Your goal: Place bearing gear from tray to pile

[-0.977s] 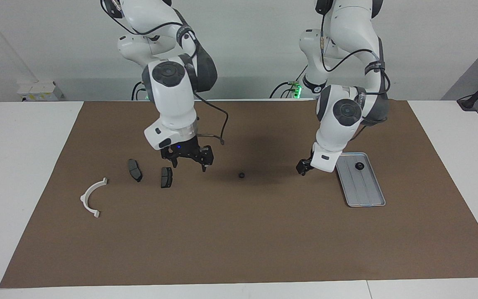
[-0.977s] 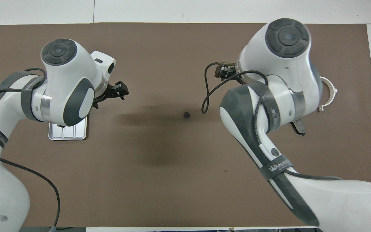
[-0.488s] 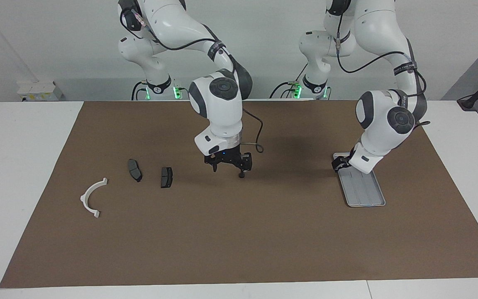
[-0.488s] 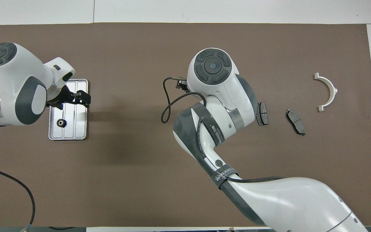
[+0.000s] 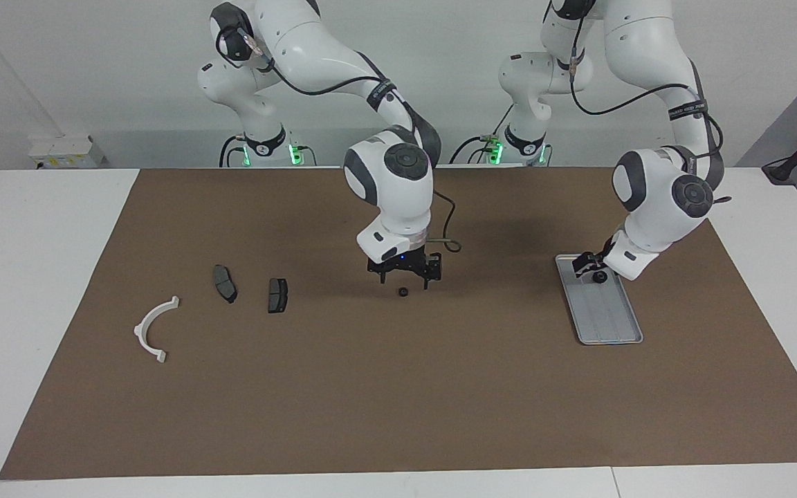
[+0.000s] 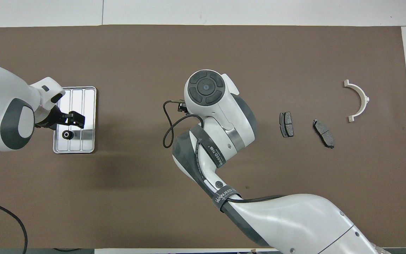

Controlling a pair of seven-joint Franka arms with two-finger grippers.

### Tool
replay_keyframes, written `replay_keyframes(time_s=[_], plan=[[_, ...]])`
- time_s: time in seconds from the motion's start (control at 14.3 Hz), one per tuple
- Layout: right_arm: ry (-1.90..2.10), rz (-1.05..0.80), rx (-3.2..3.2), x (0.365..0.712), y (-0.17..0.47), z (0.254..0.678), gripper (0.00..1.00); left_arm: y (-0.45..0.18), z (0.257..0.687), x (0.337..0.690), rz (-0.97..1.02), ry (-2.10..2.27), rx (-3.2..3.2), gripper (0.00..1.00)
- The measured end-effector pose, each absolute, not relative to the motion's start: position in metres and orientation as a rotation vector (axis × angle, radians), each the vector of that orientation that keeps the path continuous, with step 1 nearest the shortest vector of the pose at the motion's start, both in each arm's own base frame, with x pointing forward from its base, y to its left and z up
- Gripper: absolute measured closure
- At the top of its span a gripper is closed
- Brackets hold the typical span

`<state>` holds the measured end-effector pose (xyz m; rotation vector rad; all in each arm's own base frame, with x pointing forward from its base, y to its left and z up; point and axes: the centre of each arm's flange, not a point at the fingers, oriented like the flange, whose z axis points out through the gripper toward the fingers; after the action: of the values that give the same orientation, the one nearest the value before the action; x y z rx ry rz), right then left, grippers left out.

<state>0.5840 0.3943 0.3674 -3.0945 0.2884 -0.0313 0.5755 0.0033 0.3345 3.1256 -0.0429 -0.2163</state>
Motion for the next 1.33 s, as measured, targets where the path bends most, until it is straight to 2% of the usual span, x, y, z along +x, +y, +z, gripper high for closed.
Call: replay_keyframes(time_s=[0.28,0.7,0.77,0.91,0.98,1.12,1.19,1.33], plan=[[0.247,0.050,-3.100,0.581,0.382,0.346,0.00,0.013,0.312,0.559,-0.161,-0.044,3.128,0.00],[0.243,0.037,-3.093,0.589,0.365,0.335,0.00,0.020,0.310,0.553,-0.129,-0.026,3.130,0.00],[0.236,0.038,-3.092,0.587,0.367,0.332,0.00,0.020,0.307,0.551,-0.125,-0.026,3.130,0.09],[0.218,0.030,-3.088,0.583,0.374,0.332,0.00,0.020,0.302,0.548,-0.125,-0.026,3.130,0.14],[0.210,0.019,-3.083,0.582,0.377,0.332,0.00,0.020,0.302,0.548,-0.123,-0.026,3.130,0.20],[0.197,0.000,-3.071,0.580,0.383,0.333,0.01,0.020,0.302,0.548,-0.119,-0.026,3.131,0.23],[0.188,-0.003,-3.067,0.577,0.387,0.331,0.00,0.020,0.302,0.548,-0.118,-0.026,3.131,0.30],[0.169,0.009,-3.073,0.570,0.392,0.325,0.00,0.020,0.302,0.548,-0.117,-0.024,3.131,0.30]])
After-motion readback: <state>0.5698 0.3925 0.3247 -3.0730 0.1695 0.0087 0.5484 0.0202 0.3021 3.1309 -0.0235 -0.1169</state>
